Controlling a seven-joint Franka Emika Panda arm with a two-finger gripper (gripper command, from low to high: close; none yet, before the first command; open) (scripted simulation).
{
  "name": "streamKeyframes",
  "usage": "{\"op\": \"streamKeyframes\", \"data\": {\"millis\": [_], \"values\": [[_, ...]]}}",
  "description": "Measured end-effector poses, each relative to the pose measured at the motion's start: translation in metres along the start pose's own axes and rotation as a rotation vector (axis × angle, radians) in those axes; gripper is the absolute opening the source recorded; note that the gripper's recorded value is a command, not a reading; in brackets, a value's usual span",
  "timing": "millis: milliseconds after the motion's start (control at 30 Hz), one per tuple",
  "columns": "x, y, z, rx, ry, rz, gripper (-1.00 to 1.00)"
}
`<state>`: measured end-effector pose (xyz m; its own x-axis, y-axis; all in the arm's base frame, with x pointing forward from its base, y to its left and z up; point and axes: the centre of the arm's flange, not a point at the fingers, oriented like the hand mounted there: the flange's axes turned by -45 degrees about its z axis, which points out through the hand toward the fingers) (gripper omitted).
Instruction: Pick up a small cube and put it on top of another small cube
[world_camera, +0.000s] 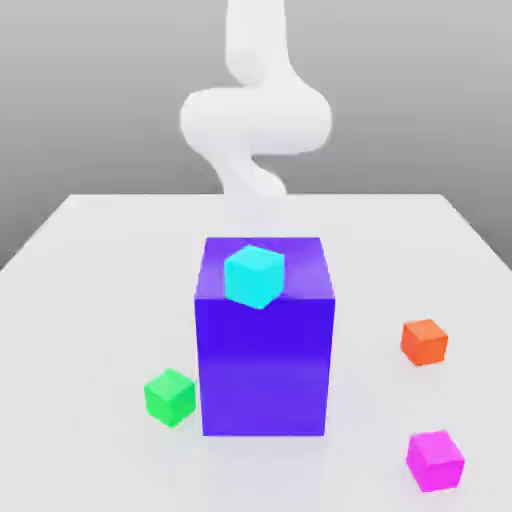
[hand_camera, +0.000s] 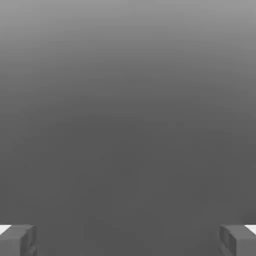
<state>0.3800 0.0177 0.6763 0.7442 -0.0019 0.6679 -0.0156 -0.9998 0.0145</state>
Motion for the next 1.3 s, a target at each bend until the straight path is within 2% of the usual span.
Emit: {"op": "streamKeyframes", "data": {"millis": [200, 400, 633, 900, 1067, 1100, 1300], "values": [[-0.016, -0.046, 0.115, -0.034, -0.163, -0.04, 0.0], [-0.059, -0.09, 0.218, -0.04, -0.316, -0.085, 0.0], [-0.141, -0.146, 0.316, -0.007, -0.492, -0.143, 0.0], [-0.259, -0.2, 0.389, 0.069, -0.696, -0.175, 0.0], [-0.311, -0.21, 0.434, 0.085, -0.726, -0.176, 0.0], [-0.319, -0.21, 0.441, 0.085, -0.727, -0.177, -1.0], [-0.322, -0.21, 0.444, 0.085, -0.726, -0.177, -1.0]]}}
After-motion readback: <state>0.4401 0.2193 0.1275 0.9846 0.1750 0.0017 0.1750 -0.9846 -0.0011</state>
